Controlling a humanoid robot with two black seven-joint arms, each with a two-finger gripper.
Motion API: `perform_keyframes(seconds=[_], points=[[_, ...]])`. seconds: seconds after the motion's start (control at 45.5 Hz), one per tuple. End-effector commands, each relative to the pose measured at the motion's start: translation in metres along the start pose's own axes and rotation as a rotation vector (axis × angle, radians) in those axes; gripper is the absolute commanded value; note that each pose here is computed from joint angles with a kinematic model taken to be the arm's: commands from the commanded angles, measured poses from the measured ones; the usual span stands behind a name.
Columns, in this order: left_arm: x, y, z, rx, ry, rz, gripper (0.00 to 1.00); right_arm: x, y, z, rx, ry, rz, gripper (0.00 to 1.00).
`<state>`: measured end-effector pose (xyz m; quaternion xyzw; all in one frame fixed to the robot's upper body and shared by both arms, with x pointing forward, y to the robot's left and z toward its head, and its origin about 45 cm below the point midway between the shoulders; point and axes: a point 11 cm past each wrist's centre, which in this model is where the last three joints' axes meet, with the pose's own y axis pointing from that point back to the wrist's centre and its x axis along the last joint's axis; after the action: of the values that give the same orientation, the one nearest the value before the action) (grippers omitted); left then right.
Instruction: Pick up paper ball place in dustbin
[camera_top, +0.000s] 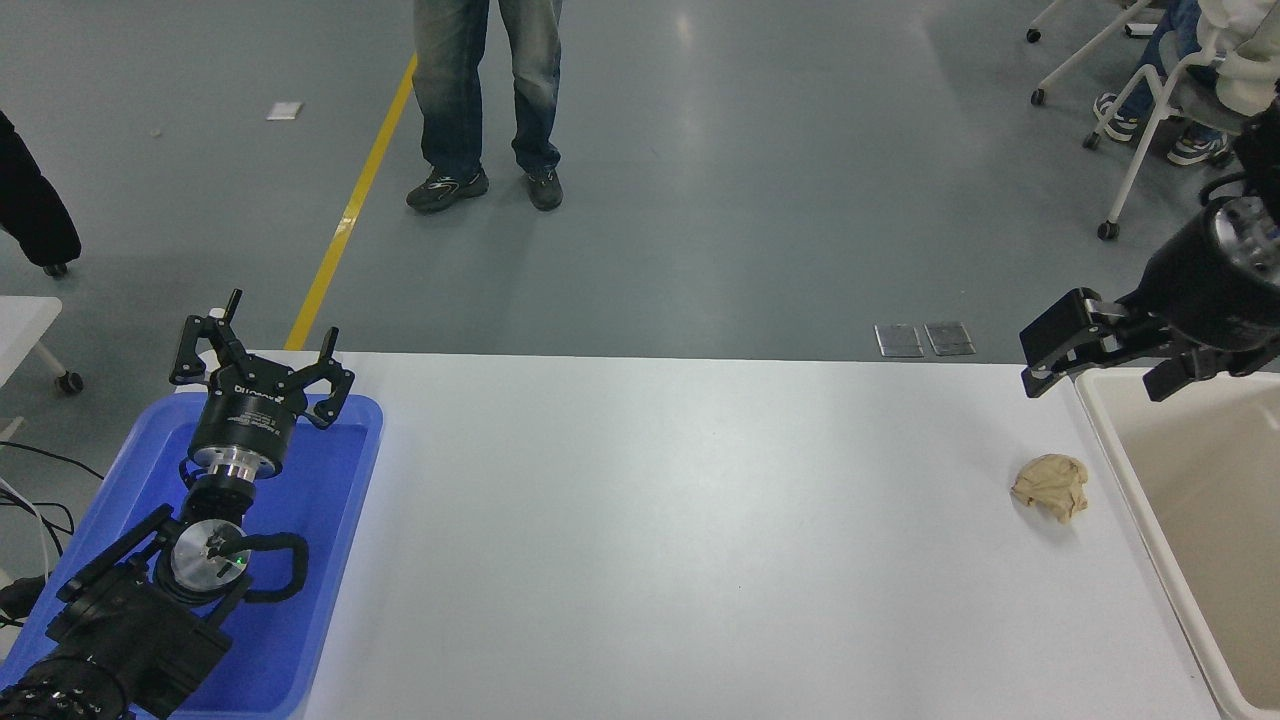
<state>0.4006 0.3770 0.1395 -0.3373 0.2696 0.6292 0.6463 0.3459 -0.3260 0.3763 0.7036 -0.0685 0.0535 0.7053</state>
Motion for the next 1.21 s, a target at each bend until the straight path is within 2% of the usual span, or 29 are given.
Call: perform_keyframes(seconds=[0.0,0.769,0.989,1.187], points=[[0.0,0.0,0.0,0.0,0.0,0.0,1.0,-0.003,-0.009,0.002,-0.003,0.006,-0.021,1.0],[0.0,0.0,0.0,0.0,0.0,0.0,1.0,0.007,-0.01,0.016,-0.009,-0.048,0.006,1.0],[0.0,0.0,0.0,0.0,0.0,0.0,1.0,0.03,-0.002,0.032,-0.036,-0.086,0.08,1.0],[0.0,0.0,0.0,0.0,0.0,0.0,1.0,0.049,-0.026,0.065,-0.078,-0.164,0.115,1.0]])
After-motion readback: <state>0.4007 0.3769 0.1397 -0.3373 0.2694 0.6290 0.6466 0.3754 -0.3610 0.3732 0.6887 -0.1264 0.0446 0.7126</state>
